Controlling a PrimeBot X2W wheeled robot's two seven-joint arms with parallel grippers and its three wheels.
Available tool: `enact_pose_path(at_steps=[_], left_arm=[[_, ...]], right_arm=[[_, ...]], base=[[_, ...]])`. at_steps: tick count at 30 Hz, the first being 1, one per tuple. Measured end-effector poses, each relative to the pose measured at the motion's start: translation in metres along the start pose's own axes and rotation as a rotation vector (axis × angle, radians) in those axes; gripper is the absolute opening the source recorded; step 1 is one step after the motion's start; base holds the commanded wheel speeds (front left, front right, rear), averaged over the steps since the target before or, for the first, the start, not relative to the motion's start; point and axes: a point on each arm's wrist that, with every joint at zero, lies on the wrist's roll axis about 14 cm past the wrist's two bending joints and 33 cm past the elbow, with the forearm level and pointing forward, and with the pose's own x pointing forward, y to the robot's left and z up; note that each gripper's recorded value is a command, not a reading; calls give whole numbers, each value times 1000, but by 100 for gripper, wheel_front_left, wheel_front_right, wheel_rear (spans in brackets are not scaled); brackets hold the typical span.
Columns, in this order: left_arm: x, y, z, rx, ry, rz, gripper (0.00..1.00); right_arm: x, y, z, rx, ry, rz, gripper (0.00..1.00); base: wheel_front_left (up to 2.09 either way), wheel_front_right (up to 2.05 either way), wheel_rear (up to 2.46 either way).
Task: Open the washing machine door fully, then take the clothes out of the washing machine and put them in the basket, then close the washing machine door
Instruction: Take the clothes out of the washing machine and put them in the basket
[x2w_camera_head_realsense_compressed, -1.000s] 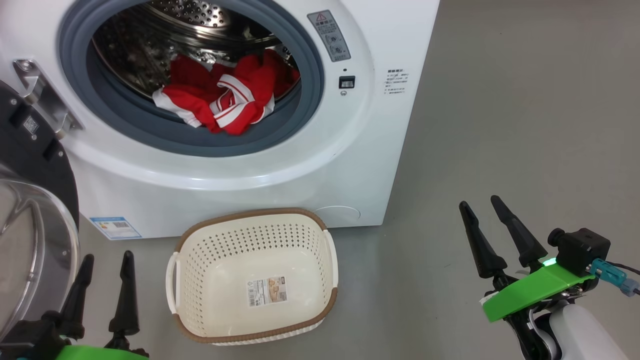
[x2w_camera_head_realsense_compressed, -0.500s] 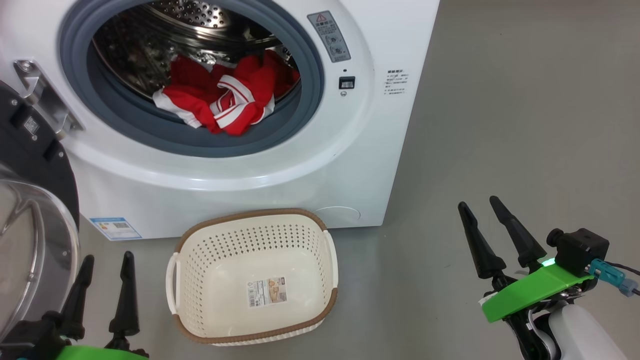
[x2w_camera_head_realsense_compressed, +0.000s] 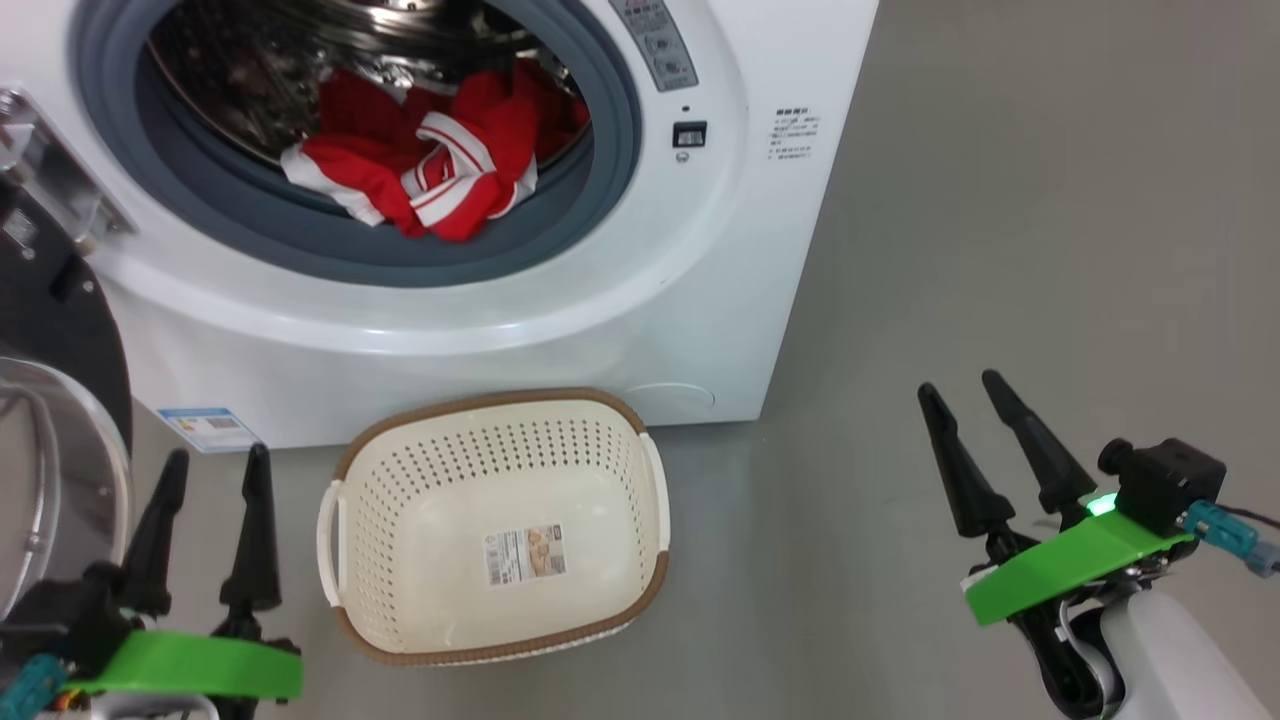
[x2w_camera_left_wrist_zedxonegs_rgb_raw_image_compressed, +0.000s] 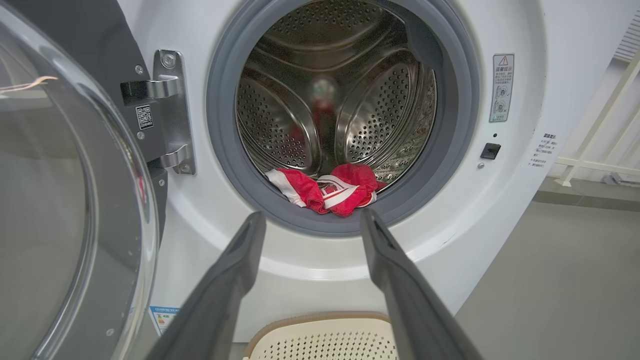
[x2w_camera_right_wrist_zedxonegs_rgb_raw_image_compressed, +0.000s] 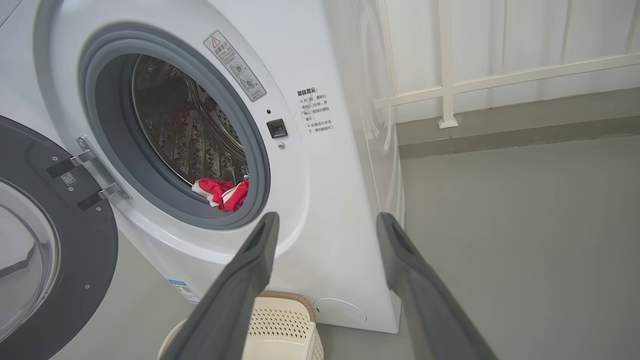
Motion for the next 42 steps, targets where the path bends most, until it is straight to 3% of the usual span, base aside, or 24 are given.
enact_pose_path(at_steps=[18, 42], left_arm=[[85, -22, -9, -32, -2, -78, 100], [223, -52, -65, -50, 214, -201, 100]], right_arm=[[26, -19, -11, -11, 8, -29, 100], [64, -36, -50, -12, 50, -54, 100]], base=[[0, 0, 0], [0, 0, 0]])
